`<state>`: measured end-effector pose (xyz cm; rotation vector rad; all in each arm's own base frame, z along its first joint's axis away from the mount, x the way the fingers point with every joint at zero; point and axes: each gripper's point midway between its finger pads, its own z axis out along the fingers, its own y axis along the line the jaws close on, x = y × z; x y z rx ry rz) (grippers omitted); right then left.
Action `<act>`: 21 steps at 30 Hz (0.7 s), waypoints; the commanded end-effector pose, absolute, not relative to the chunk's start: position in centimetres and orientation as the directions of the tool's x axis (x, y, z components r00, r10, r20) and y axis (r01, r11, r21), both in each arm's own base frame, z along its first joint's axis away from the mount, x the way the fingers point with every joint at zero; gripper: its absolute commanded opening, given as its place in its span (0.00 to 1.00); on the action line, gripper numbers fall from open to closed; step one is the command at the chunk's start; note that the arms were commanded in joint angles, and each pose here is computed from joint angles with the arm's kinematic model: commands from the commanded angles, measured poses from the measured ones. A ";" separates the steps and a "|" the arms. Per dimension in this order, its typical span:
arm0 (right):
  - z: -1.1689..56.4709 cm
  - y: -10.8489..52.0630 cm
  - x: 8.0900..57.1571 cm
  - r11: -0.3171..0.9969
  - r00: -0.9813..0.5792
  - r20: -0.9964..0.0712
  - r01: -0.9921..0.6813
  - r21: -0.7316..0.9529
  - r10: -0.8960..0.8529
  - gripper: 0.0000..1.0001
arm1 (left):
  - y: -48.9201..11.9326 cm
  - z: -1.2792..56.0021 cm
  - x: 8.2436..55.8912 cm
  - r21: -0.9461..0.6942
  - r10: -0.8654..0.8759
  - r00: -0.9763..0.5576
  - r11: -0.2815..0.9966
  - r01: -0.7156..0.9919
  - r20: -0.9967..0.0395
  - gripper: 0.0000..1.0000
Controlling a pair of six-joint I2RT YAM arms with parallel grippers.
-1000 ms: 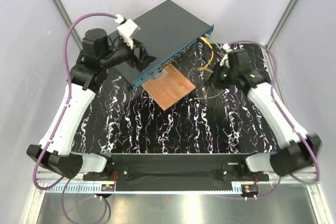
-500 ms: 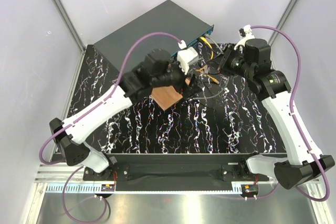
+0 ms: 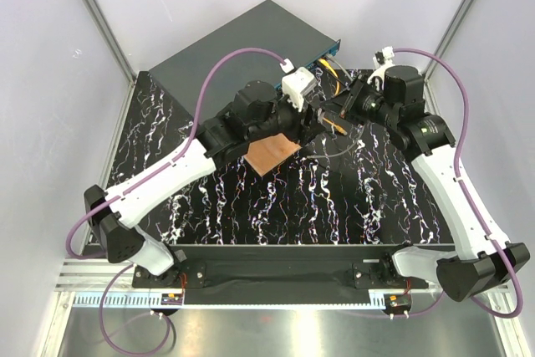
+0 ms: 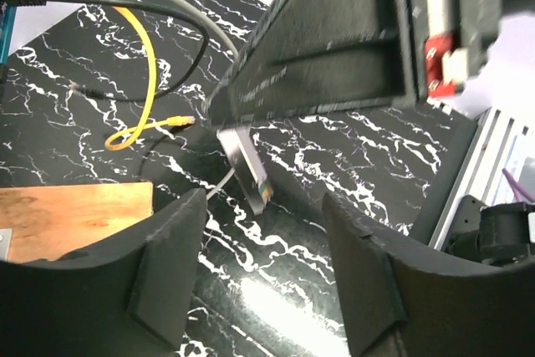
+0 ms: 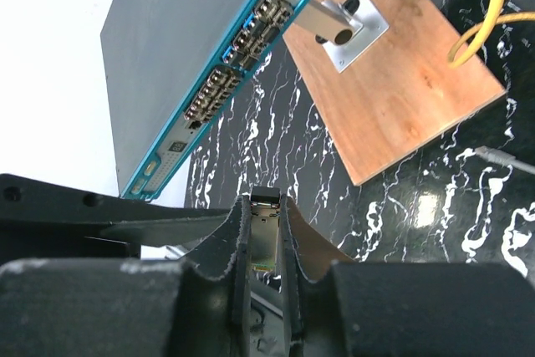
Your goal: Insert the plug into the switch port
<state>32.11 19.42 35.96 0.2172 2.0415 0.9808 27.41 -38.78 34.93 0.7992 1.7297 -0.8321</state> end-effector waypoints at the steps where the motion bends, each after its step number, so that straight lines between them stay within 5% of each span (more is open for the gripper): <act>1: 38.3 19.8 31.6 0.627 -0.609 -0.620 -0.244 0.740 0.495 0.00 | -39.6 36.8 28.3 -0.183 0.047 -0.250 0.549 0.815 -0.967 0.59; 12: 38.8 19.6 31.0 0.623 -0.601 -0.626 -0.256 0.739 0.496 0.00 | -39.8 35.4 29.8 -0.205 0.058 -0.300 0.605 0.769 -0.952 0.58; 17: 38.1 19.7 30.7 0.629 -0.618 -0.620 -0.247 0.737 0.484 0.00 | -39.5 36.0 30.9 -0.240 0.015 -0.312 0.601 0.762 -0.950 0.36; 21: 37.8 20.0 30.6 0.619 -0.635 -0.612 -0.256 0.742 0.471 0.00 | -39.8 36.3 30.4 -0.259 0.007 -0.317 0.562 0.785 -0.948 0.06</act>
